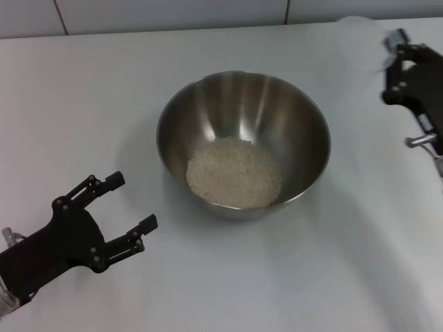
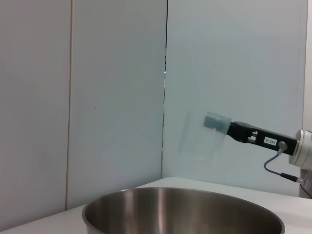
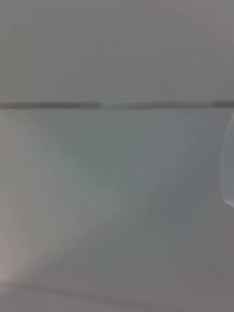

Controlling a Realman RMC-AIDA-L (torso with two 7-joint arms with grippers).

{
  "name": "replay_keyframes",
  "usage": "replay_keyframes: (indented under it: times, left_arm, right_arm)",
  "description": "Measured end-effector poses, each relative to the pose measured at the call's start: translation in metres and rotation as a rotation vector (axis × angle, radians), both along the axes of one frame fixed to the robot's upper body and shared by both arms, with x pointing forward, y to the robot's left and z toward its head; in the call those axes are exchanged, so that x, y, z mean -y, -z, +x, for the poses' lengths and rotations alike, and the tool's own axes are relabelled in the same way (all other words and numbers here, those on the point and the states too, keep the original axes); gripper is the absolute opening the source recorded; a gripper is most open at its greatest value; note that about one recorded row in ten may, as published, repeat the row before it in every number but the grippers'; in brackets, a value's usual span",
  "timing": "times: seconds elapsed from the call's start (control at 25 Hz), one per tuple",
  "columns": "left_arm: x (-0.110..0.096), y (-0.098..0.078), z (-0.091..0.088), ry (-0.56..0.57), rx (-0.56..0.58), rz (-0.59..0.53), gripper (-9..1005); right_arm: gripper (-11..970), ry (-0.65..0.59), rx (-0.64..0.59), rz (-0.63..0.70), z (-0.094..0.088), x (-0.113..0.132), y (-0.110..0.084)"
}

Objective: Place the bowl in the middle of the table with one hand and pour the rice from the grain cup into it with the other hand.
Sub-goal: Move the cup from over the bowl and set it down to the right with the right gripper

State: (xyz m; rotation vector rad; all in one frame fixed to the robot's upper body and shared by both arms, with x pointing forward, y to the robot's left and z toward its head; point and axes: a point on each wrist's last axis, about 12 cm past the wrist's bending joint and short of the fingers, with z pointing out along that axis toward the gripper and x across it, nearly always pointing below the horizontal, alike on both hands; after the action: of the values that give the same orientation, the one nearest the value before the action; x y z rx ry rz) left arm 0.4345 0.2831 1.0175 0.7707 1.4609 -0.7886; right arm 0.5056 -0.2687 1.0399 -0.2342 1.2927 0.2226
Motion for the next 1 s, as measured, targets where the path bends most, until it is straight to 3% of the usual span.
replay_keyframes:
  times: [0.28, 0.52, 1.0]
  left_arm:
    - [0.0, 0.0, -0.001, 0.015, 0.004, 0.005, 869]
    - [0.0, 0.0, -0.002, 0.014, 0.005, 0.007, 869]
    - [-0.001, 0.001, -0.005, 0.014, 0.004, 0.002, 869]
  right_arm:
    - [32, 0.113, -0.038, -0.07, -0.003, 0.022, 0.008]
    - [34, 0.117, -0.058, -0.076, -0.001, 0.022, 0.01]
    - [37, 0.121, -0.238, -0.155, 0.017, 0.02, 0.027]
